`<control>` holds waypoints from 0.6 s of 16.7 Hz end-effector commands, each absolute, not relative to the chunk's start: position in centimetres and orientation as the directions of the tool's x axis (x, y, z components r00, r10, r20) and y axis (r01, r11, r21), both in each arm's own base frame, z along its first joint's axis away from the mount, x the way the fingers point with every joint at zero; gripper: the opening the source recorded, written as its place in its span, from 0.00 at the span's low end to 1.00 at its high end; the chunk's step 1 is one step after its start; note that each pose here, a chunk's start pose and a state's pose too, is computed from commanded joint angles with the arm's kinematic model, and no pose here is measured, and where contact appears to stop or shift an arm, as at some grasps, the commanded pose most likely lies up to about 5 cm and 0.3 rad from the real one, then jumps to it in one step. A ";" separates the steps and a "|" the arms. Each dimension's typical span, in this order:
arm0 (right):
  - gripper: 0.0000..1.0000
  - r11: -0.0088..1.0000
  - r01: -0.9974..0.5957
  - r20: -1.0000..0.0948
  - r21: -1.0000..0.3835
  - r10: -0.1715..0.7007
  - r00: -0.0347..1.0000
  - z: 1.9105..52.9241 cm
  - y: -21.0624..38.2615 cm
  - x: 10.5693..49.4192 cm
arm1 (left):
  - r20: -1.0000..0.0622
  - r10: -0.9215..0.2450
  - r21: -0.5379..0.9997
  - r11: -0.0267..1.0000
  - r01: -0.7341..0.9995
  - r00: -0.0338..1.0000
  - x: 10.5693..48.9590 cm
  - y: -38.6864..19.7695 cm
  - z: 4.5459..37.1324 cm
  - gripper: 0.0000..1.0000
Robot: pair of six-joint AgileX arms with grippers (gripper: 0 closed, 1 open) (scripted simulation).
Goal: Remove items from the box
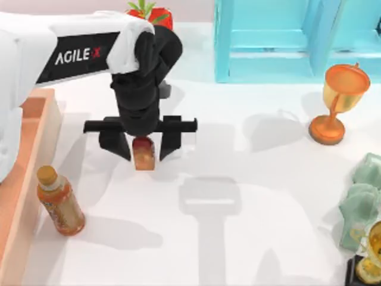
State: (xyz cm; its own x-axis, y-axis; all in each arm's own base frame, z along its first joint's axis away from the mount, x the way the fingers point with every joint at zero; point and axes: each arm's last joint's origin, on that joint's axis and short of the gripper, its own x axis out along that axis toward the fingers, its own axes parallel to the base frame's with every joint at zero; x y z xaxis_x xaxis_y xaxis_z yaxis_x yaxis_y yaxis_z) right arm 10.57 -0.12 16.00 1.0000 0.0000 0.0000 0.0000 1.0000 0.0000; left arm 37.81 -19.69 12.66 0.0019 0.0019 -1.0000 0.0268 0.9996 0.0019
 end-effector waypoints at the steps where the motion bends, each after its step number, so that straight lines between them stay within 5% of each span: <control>1: 1.00 1.000 0.000 0.000 0.000 0.000 1.000 16.0 -0.1 10.6 | -1.000 0.002 0.002 1.000 0.027 0.002 37.8 -19.7 12.7 0.90; 3: 1.00 1.000 0.000 0.000 0.000 0.000 1.000 16.0 -0.1 10.6 | -1.000 0.002 0.002 1.000 0.027 0.002 37.8 -19.7 12.7 1.00; 10: 1.00 1.000 0.000 0.000 0.000 0.000 1.000 16.0 -0.1 10.6 | -1.000 0.002 0.002 1.000 0.027 0.002 37.8 -19.7 12.7 1.00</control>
State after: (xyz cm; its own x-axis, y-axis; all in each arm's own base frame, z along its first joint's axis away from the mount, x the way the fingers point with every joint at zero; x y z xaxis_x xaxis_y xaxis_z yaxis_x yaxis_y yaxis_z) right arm 10.57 -0.12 16.00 1.0000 0.0000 0.0000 0.0000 1.0000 0.0000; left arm 37.81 -19.69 12.66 0.0019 0.0019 -1.0000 0.0268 0.9996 0.0019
